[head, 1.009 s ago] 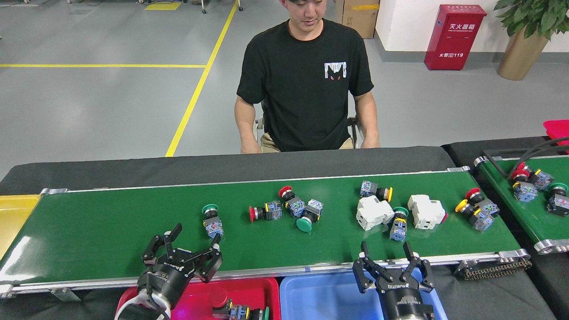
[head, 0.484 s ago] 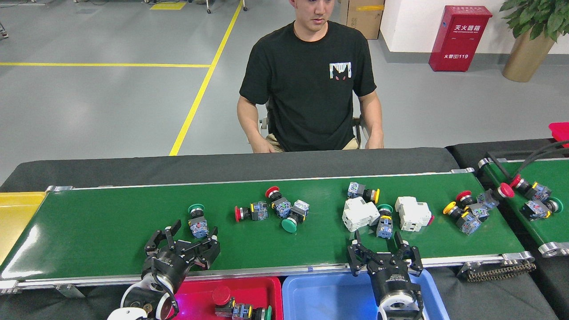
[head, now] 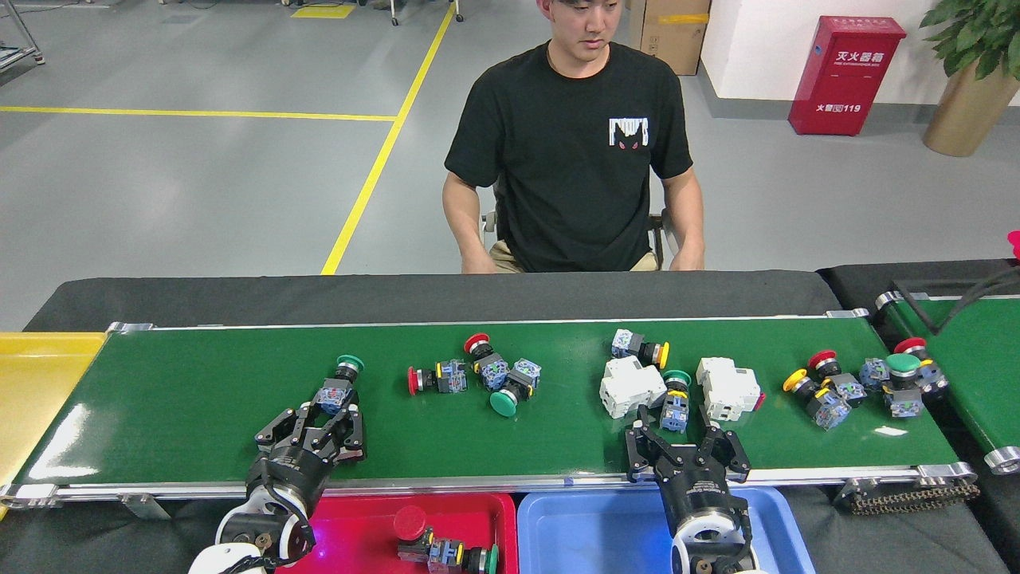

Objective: Pick switch part from conveyor to tray

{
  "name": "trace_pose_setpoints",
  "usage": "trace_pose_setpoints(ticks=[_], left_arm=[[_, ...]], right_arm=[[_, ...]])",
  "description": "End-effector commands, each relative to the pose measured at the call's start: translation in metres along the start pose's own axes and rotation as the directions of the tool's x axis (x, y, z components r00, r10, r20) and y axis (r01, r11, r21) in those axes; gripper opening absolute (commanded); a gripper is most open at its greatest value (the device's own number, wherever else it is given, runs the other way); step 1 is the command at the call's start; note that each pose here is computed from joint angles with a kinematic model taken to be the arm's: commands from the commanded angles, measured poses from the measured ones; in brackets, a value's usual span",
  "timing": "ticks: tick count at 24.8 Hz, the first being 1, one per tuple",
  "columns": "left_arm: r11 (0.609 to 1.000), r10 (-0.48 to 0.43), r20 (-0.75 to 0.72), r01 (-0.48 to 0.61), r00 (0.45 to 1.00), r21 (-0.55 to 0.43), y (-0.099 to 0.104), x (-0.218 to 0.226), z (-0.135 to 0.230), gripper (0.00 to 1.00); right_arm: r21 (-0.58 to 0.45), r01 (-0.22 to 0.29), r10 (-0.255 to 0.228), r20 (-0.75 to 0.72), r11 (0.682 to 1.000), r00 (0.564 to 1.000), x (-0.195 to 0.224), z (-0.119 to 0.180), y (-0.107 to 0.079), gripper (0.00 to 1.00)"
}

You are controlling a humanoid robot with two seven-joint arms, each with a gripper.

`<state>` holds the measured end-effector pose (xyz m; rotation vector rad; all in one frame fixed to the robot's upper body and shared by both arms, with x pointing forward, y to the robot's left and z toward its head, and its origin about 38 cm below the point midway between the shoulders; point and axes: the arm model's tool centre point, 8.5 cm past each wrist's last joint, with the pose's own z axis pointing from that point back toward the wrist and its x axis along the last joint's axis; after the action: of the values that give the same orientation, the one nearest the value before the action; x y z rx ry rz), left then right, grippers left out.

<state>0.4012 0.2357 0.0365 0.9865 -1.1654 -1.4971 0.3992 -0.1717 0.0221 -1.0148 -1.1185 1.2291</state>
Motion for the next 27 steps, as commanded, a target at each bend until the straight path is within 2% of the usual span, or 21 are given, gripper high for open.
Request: trace_pose_setpoints(ticks=[1, 3, 5, 6, 8, 9, 10, 12, 13, 14, 15, 16, 18, 20, 22, 24, 25, 26, 27], left_arm=[[0.997, -0.053, 0.136, 0.046, 0.989, 0.057, 0.013, 0.013, 0.023, 0.02], [0.991, -0.13, 0.301, 0.117, 0.945, 0.062, 0.003, 0.026, 0.071, 0.04], [0.989, -0.15, 0.385, 0.143, 0.911, 0.047, -0.008, 0.034, 0.11, 0.08], [0.989, -0.142, 0.424, 0.143, 0.894, 0.029, -0.017, 0.037, 0.128, 0.16], [0.991, -0.125, 0.423, 0.137, 0.898, 0.0, -0.026, 0.032, 0.137, 0.5], [0.992, -0.117, 0.388, 0.13, 0.914, -0.007, -0.027, 0.022, 0.139, 0.84], [0.993, -0.11, 0.349, 0.121, 0.931, -0.009, -0.027, 0.013, 0.142, 1.0], [0.995, -0.087, 0.319, 0.096, 0.944, -0.01, -0.029, 0.007, 0.145, 1.0], [0.996, -0.082, 0.312, 0.09, 0.946, -0.01, -0.029, 0.005, 0.146, 1.0], [0.996, -0.078, 0.313, 0.087, 0.947, -0.016, -0.031, 0.005, 0.148, 1.0], [0.997, -0.072, 0.309, 0.082, 0.948, -0.017, -0.032, 0.005, 0.15, 1.0], [0.997, -0.071, 0.3, 0.08, 0.951, -0.018, -0.032, 0.003, 0.15, 1.0], [0.998, -0.057, 0.223, 0.063, 0.973, -0.018, -0.031, -0.012, 0.153, 1.0], [1.0, -0.005, -0.006, 0.005, 1.0, -0.004, -0.03, -0.043, 0.157, 1.0], [1.0, 0.005, -0.176, -0.006, 0.984, -0.004, -0.03, -0.074, 0.168, 1.0], [1.0, 0.001, -0.246, -0.005, 0.969, -0.015, -0.033, -0.092, 0.181, 1.0], [1.0, 0.0, -0.264, -0.006, 0.964, -0.019, -0.034, -0.097, 0.186, 1.0], [1.0, -0.003, -0.278, -0.005, 0.96, -0.028, -0.036, -0.102, 0.192, 1.0], [1.0, -0.003, -0.28, -0.005, 0.96, -0.028, -0.036, -0.102, 0.193, 1.0]], right_arm=[[-0.024, -0.004, 0.005, 0.043, 1.0, 0.999, 0.002, -0.002, -0.011, 0.02], [-0.053, 0.008, -0.003, 0.097, 0.999, 0.995, 0.009, 0.002, -0.02, 0.02], [-0.069, 0.018, -0.008, 0.143, 0.997, 0.99, 0.014, 0.012, -0.023, 0.02], [-0.082, 0.025, -0.009, 0.186, 0.996, 0.983, 0.019, 0.02, -0.025, 0.02], [-0.094, 0.037, -0.009, 0.285, 0.995, 0.958, 0.032, 0.039, -0.025, 0.01], [-0.105, 0.043, -0.002, 0.36, 0.994, 0.933, 0.043, 0.051, -0.027, 0.01], [-0.118, 0.051, 0.007, 0.445, 0.992, 0.896, 0.057, 0.063, -0.031, 0.02], [-0.116, 0.055, 0.023, 0.577, 0.992, 0.816, 0.085, 0.084, -0.028, 0.02], [-0.108, 0.054, 0.026, 0.632, 0.993, 0.774, 0.101, 0.092, -0.025, 0.09], [-0.102, 0.048, 0.032, 0.665, 0.994, 0.746, 0.114, 0.098, -0.022, 0.27], [-0.093, 0.043, 0.035, 0.699, 0.995, 0.714, 0.13, 0.106, -0.018, 0.72], [-0.08, 0.04, 0.03, 0.721, 0.996, 0.693, 0.142, 0.112, -0.013, 1.0], [-0.057, 0.025, 0.026, 0.749, 0.998, 0.662, 0.152, 0.119, -0.004, 1.0], [-0.044, 0.021, 0.021, 0.768, 0.999, 0.64, 0.161, 0.125, 0.001, 1.0], [-0.042, 0.025, 0.017, 0.772, 0.999, 0.635, 0.164, 0.127, 0.001, 1.0], [-0.053, 0.039, 0.016, 0.765, 0.998, 0.643, 0.164, 0.126, -0.005, 1.0], [-0.058, 0.047, 0.014, 0.76, 0.997, 0.649, 0.163, 0.125, -0.007, 1.0], [-0.074, 0.065, 0.008, 0.724, 0.995, 0.69, 0.155, 0.121, -0.014, 1.0], [-0.086, 0.082, -0.006, 0.654, 0.993, 0.757, 0.141, 0.114, -0.018, 0.99]])
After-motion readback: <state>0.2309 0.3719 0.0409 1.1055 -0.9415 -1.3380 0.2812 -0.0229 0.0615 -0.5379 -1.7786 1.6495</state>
